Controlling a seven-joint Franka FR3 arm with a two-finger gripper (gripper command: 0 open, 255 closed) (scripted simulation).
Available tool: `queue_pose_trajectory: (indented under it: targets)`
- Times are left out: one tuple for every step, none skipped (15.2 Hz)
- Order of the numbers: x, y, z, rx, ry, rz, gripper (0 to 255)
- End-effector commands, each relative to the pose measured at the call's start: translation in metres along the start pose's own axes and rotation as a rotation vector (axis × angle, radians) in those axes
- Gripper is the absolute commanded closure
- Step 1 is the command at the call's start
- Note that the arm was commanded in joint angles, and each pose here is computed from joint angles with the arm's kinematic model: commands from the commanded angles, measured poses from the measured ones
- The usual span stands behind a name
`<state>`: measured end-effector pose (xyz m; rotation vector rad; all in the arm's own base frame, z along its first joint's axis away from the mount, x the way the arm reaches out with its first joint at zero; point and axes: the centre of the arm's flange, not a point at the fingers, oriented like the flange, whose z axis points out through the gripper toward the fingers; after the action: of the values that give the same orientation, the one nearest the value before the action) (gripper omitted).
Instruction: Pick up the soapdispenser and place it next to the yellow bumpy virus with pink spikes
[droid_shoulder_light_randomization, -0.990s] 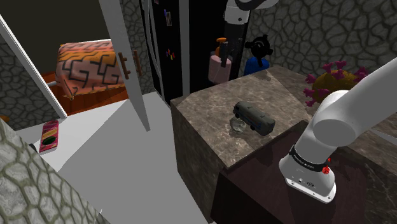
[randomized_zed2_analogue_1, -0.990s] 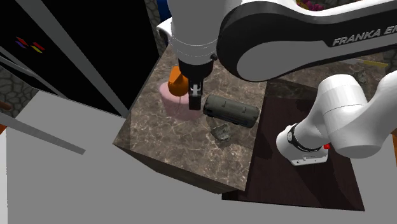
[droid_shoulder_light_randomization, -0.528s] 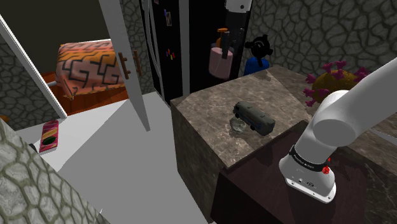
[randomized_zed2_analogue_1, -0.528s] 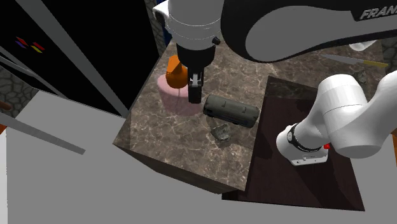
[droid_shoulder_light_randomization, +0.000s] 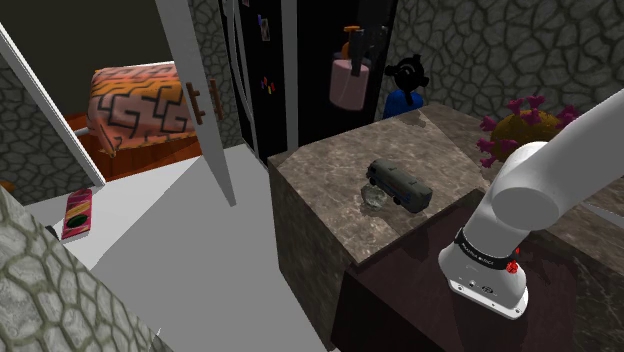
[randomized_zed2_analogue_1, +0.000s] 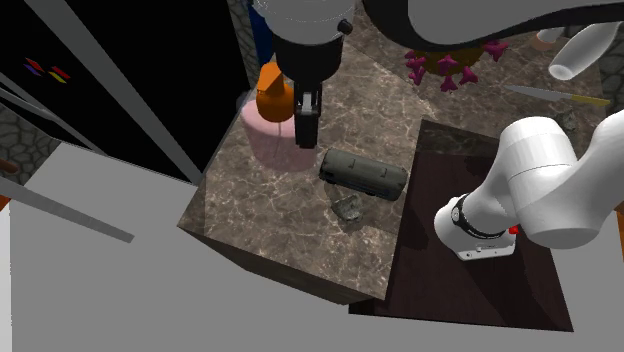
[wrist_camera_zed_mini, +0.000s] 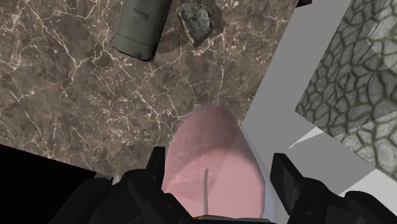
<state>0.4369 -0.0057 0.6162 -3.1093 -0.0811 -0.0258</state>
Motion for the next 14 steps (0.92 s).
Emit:
queue_pose_trajectory:
  targets:
    - [0.0,-0.001,-0.011,0.0,0.0,0.0,255]
    - [0.0,-0.001,-0.016,0.0,0.0,0.0,255]
    - [0.0,-0.001,-0.021,0.0,0.0,0.0,255]
    - [0.001,-0.001,-0.026,0.0,0.0,0.0,255]
    - [0.001,-0.001,-0.032,0.0,0.0,0.0,255]
    - [0.001,-0.002,-0.037,0.0,0.0,0.0,255]
    - [0.001,-0.002,-0.042,0.0,0.0,0.0,255]
    - [0.001,-0.002,-0.047,0.0,0.0,0.0,255]
    - [0.001,-0.002,-0.047,0.0,0.0,0.0,255]
    - [-0.002,0.011,-0.048,0.0,0.0,0.0,255]
    - [-0.004,0.024,-0.048,0.0,0.0,0.0,255]
    - [-0.007,0.037,-0.049,0.0,0.0,0.0,255]
    - [-0.009,0.05,-0.049,0.0,0.0,0.0,255]
    - [-0.012,0.063,-0.05,0.0,0.0,0.0,255]
